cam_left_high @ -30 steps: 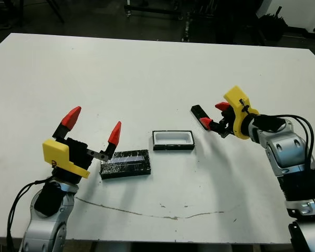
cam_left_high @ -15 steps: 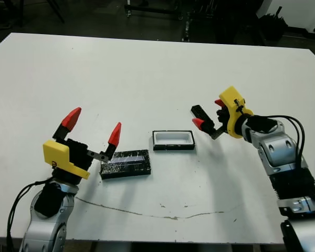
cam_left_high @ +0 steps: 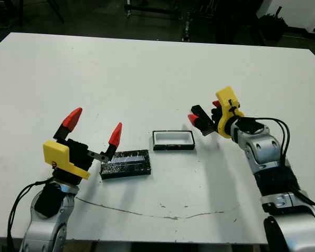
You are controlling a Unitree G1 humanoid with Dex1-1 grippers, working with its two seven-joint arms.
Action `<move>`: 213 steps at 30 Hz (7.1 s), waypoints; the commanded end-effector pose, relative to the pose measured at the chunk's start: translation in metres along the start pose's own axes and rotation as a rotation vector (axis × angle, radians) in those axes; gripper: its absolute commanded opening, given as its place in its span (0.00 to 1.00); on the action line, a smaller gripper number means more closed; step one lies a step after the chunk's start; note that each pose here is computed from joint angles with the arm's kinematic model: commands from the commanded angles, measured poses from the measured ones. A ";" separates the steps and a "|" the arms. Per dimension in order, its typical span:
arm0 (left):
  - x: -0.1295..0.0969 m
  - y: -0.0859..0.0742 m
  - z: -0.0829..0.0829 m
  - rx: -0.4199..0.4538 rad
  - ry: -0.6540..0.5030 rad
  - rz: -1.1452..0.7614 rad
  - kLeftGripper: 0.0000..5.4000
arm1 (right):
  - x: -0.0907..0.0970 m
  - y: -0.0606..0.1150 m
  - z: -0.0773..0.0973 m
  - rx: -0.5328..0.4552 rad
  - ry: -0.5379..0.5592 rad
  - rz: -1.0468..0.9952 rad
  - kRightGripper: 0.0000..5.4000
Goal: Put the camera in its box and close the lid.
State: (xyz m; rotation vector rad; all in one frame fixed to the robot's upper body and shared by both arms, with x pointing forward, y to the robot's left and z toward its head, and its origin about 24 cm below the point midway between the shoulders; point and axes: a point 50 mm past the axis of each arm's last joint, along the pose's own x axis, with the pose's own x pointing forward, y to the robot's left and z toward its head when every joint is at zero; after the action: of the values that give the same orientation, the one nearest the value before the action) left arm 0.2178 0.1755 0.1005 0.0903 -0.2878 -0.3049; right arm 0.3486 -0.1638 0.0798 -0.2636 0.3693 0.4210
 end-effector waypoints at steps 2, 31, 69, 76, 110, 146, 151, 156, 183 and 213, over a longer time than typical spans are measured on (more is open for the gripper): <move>-0.002 0.000 -0.002 0.003 0.018 0.002 1.00 | 0.001 -0.001 -0.003 0.014 0.001 -0.020 1.00; -0.003 0.000 -0.001 0.004 0.015 0.002 1.00 | 0.003 0.010 -0.028 0.161 0.009 -0.093 0.84; -0.004 0.001 -0.001 -0.008 0.007 0.010 1.00 | -0.007 0.004 -0.017 0.170 0.006 -0.186 0.32; -0.004 0.001 0.000 -0.011 0.006 0.008 1.00 | -0.020 -0.019 0.014 0.119 -0.123 0.038 0.32; -0.002 -0.004 0.001 -0.006 0.002 0.004 1.00 | -0.031 -0.002 0.076 -0.496 0.058 0.814 0.32; -0.006 -0.007 0.001 -0.017 0.014 0.005 1.00 | -0.017 0.013 0.055 -0.665 0.252 0.882 0.32; -0.006 -0.008 0.000 -0.009 0.009 0.004 1.00 | -0.015 0.013 0.052 -0.657 0.260 0.892 0.32; -0.007 -0.009 0.001 -0.010 0.016 0.009 1.00 | -0.012 0.016 0.051 -0.645 0.283 0.921 0.32; -0.008 -0.013 0.001 -0.026 0.024 0.010 1.00 | -0.005 0.022 0.066 -0.617 0.309 0.907 0.32; -0.007 -0.016 0.003 -0.038 0.026 0.017 1.00 | 0.003 0.028 0.057 -0.666 0.333 0.949 0.32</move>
State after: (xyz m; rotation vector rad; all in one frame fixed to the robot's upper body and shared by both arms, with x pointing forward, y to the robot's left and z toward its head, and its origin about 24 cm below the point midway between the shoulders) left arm 0.2072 0.1635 0.1015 0.0546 -0.2765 -0.2917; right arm 0.3548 -0.1176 0.1253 -0.8045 0.6543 1.4589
